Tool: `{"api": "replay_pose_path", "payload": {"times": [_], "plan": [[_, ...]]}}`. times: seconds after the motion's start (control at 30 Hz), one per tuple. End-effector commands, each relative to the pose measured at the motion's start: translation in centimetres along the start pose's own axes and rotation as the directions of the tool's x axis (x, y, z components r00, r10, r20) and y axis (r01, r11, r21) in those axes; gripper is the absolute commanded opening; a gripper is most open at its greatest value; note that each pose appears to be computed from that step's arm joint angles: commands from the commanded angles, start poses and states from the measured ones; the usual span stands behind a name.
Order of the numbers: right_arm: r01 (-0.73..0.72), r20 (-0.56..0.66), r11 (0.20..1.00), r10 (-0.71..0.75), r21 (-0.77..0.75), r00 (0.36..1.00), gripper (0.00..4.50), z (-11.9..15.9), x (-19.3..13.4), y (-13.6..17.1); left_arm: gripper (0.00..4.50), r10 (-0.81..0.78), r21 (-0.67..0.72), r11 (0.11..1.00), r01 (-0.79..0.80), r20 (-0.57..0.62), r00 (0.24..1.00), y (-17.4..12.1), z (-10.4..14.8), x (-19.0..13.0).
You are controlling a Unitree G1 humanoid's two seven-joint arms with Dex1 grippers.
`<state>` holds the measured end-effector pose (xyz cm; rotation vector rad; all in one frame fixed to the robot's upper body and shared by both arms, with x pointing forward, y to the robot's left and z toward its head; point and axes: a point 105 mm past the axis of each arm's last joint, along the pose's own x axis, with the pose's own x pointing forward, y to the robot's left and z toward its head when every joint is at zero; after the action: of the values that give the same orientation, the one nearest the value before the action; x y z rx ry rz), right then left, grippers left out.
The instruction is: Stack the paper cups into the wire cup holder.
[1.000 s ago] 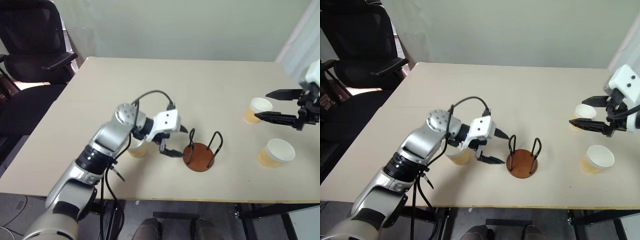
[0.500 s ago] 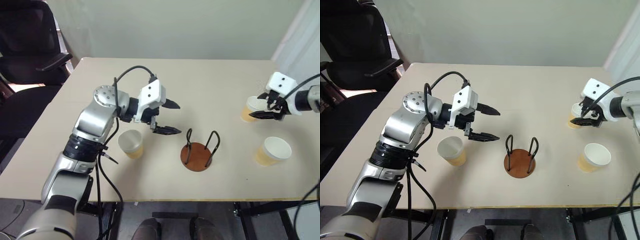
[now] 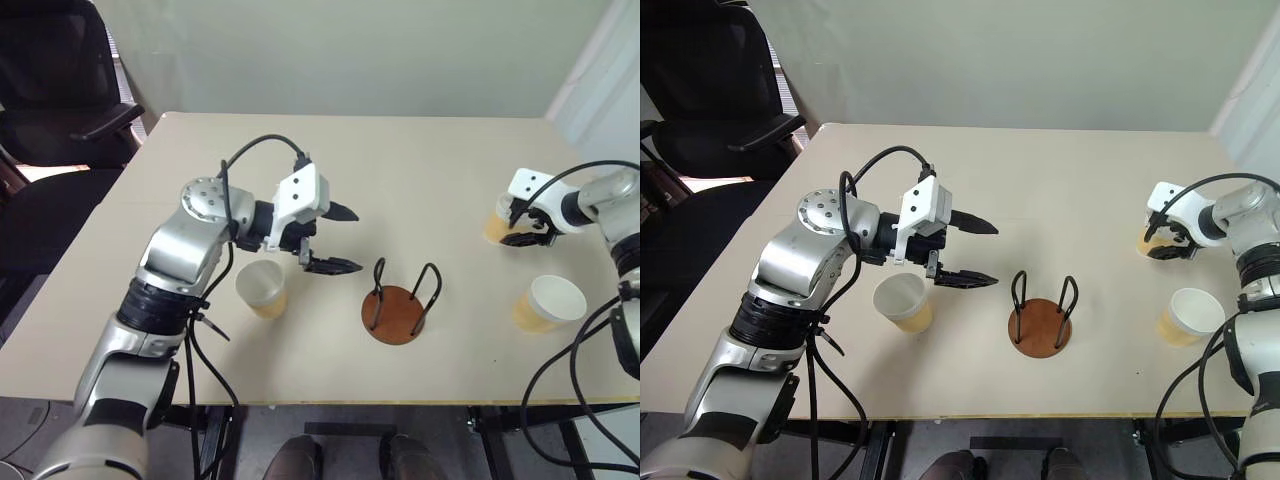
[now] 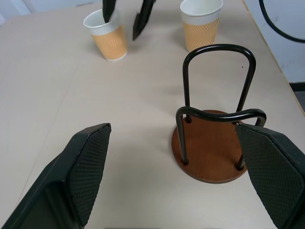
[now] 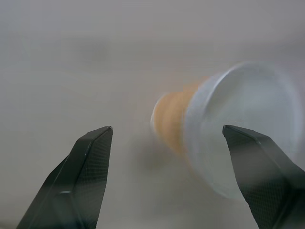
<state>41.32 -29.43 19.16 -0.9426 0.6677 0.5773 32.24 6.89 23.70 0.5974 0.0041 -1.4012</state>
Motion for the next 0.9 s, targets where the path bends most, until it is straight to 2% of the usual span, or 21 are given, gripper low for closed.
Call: {"api": "replay_pose_path", "payload": {"times": [0.03, 0.1, 0.2, 0.37, 0.53, 0.6, 0.73, 0.83, 0.9], "plan": [[0.046, 0.040, 0.999, -0.045, -0.025, 0.998, 3.44, 1.4, -0.9, -1.2, 4.50, 0.023, 0.032, 0.999, -0.024, 0.019, 1.000, 0.0, 0.9, -0.7], [0.040, 0.050, 0.999, -0.038, -0.029, 0.998, 2.92, 1.6, -0.8, -1.1, 4.50, 0.024, 0.028, 0.999, -0.024, 0.013, 1.000, -0.1, 0.7, -0.9], [0.031, 0.065, 0.999, -0.029, -0.030, 0.997, 1.85, 1.9, -0.8, -1.0, 4.50, 0.015, 0.020, 1.000, -0.015, 0.013, 1.000, -0.2, 0.5, -1.2], [0.012, 0.091, 0.999, -0.009, -0.034, 0.996, 0.04, 2.1, -1.7, -1.1, 4.50, -0.040, -0.051, 0.998, 0.045, 0.099, 0.994, -0.6, 1.1, -2.6], [0.001, 0.110, 0.999, 0.005, -0.050, 0.994, 0.02, 1.9, -3.1, -1.4, 4.50, -0.042, -0.089, 0.994, 0.055, 0.147, 0.988, -0.4, 1.6, -3.5], [-0.004, 0.160, 0.997, 0.016, -0.078, 0.987, 0.02, 2.9, -4.4, -1.5, 4.50, -0.039, -0.109, 0.992, 0.057, 0.160, 0.986, -0.3, 1.7, -3.7], [-0.048, 0.313, 0.980, 0.107, -0.191, 0.944, 0.02, 7.6, -9.0, -0.1, 4.50, -0.046, -0.147, 0.986, 0.073, 0.178, 0.983, -0.9, 1.6, -4.3], [-0.102, 0.405, 0.944, 0.231, -0.315, 0.885, 0.02, 11.8, -13.6, 3.5, 4.50, -0.041, -0.155, 0.985, 0.071, 0.185, 0.982, -1.2, 1.5, -4.8], [-0.137, 0.424, 0.907, 0.315, -0.399, 0.849, 0.02, 13.9, -16.0, 6.4, 4.50, -0.048, -0.149, 0.986, 0.076, 0.181, 0.982, -1.4, 1.4, -5.0]]}}
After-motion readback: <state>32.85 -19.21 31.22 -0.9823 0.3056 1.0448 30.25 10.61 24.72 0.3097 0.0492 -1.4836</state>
